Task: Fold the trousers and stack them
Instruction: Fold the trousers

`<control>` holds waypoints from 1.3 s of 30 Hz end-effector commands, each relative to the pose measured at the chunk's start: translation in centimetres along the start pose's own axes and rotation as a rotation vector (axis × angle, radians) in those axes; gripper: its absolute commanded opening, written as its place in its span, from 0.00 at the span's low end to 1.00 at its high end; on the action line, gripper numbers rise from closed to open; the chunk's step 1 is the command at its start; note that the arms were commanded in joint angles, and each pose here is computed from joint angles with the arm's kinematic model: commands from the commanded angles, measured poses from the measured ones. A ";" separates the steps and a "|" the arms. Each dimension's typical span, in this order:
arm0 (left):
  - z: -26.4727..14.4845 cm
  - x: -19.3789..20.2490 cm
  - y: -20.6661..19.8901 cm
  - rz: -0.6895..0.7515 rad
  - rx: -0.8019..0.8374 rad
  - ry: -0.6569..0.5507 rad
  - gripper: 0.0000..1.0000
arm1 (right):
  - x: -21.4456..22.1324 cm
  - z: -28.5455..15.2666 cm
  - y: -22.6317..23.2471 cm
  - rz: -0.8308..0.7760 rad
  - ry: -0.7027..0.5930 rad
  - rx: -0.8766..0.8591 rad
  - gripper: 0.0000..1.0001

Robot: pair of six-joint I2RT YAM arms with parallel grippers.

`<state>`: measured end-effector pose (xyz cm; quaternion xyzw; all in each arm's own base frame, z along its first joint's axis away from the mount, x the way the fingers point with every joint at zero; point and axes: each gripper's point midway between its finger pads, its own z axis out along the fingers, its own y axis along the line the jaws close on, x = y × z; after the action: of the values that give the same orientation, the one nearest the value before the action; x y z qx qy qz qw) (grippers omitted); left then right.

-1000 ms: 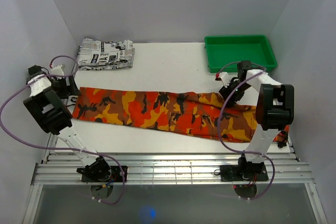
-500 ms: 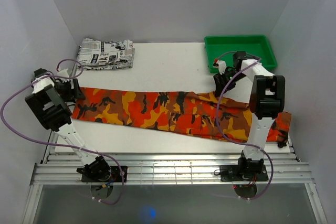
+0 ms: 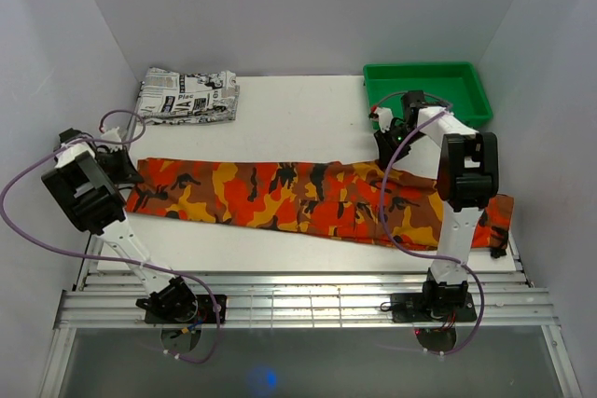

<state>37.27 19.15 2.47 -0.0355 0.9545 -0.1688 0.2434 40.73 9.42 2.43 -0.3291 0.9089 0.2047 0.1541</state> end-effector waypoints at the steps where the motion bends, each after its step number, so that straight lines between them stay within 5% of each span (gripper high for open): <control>1: -1.6 -1.0 2.0 0.045 -0.039 -0.041 0.09 | -2.6 -2.2 -0.7 -0.084 -0.058 0.109 0.47; 4: -2.4 -1.8 -0.1 0.045 0.050 -0.075 0.48 | -3.2 -4.8 1.2 -0.086 -0.080 0.087 0.78; 6: -2.7 -2.0 -0.9 0.044 0.073 -0.088 0.69 | -3.1 -6.7 1.6 -0.090 -0.093 0.097 0.79; 11: -2.5 -0.5 -1.0 0.019 0.045 -0.077 0.72 | 1.5 -12.0 2.5 -0.050 -0.036 0.125 0.80; 21: 0.4 0.6 -2.8 -0.024 0.093 -0.059 0.36 | 17.1 -19.7 -3.6 0.341 0.085 0.243 0.86; 22: 0.4 0.6 -2.9 -0.026 0.099 -0.061 0.28 | 18.1 -19.8 -4.0 0.350 0.097 0.247 0.86; 23: 0.4 0.4 -3.1 -0.036 0.107 -0.067 0.06 | 19.5 -20.3 -4.7 0.386 0.095 0.269 0.86; 24: 0.2 0.1 -3.2 -0.035 0.106 -0.072 0.00 | 20.5 -20.5 -5.1 0.402 0.108 0.283 0.86; 29: -3.2 -2.5 -2.6 -0.032 0.053 -0.147 0.00 | 24.0 -20.5 -6.1 0.469 0.122 0.304 0.86; 39: -9.9 -4.9 0.1 0.005 -0.046 -0.210 0.00 | 23.8 -20.0 -6.3 0.469 0.091 0.274 0.87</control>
<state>37.08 20.04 6.68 -0.0745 0.9365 -0.1971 0.2802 24.14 -17.32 8.21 -0.0905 0.9879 0.0828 0.0951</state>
